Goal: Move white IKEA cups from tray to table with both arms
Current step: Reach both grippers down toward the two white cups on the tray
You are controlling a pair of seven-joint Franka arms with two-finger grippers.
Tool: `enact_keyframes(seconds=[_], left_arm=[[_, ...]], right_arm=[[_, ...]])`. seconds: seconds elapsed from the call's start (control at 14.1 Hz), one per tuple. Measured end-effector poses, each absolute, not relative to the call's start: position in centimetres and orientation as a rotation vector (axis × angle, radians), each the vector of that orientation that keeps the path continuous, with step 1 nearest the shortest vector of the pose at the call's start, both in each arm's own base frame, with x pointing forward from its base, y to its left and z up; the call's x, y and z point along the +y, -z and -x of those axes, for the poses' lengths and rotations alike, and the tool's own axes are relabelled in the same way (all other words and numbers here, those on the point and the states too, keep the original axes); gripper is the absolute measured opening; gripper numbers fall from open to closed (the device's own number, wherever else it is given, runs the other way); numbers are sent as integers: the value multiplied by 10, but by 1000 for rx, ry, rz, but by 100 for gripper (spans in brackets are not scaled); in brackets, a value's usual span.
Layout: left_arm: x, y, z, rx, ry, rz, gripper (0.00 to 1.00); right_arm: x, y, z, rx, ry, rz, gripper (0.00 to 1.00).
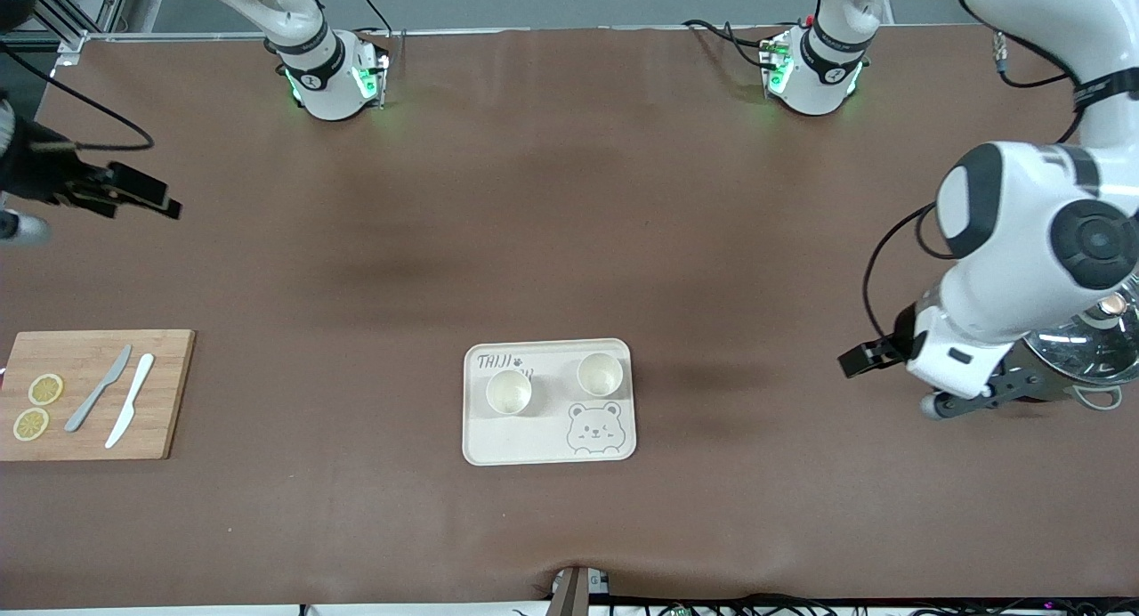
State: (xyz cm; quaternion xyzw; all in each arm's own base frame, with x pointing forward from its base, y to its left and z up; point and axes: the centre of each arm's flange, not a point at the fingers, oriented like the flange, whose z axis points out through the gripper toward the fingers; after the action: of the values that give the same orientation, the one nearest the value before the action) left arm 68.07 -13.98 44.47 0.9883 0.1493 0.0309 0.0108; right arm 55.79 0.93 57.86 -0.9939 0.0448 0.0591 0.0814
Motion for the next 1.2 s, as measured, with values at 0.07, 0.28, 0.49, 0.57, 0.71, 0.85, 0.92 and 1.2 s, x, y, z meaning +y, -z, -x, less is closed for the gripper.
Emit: enact_keyframes(seconds=[0.07,0.28,0.49,0.57,0.71,0.85,0.92,1.2], left_arm=[[-154,-440,-683,495,-115,-3075,100],[-195,-429,-691,582,-190,-3036,100],[-236,-408,-694,649,-252,-2994,100],[-247,-399,-693,660,-258,-2988,100],[-271,-384,-690,681,-271,-2973,100],[-307,-366,-683,706,-302,-2941,100],[-321,-358,-679,706,-308,-2934,100],[-364,-334,-660,697,-292,-2938,100]], right_arm=[[30,-567,-569,103,-194,2972,100],[108,-543,-591,174,-204,2989,100],[168,-543,-593,196,-124,2988,100],[183,-542,-591,203,-112,2987,100],[212,-537,-589,236,-92,2985,100],[248,-524,-586,274,-68,2991,100],[262,-519,-585,299,-54,2986,100],[315,-491,-580,365,28,3012,100]])
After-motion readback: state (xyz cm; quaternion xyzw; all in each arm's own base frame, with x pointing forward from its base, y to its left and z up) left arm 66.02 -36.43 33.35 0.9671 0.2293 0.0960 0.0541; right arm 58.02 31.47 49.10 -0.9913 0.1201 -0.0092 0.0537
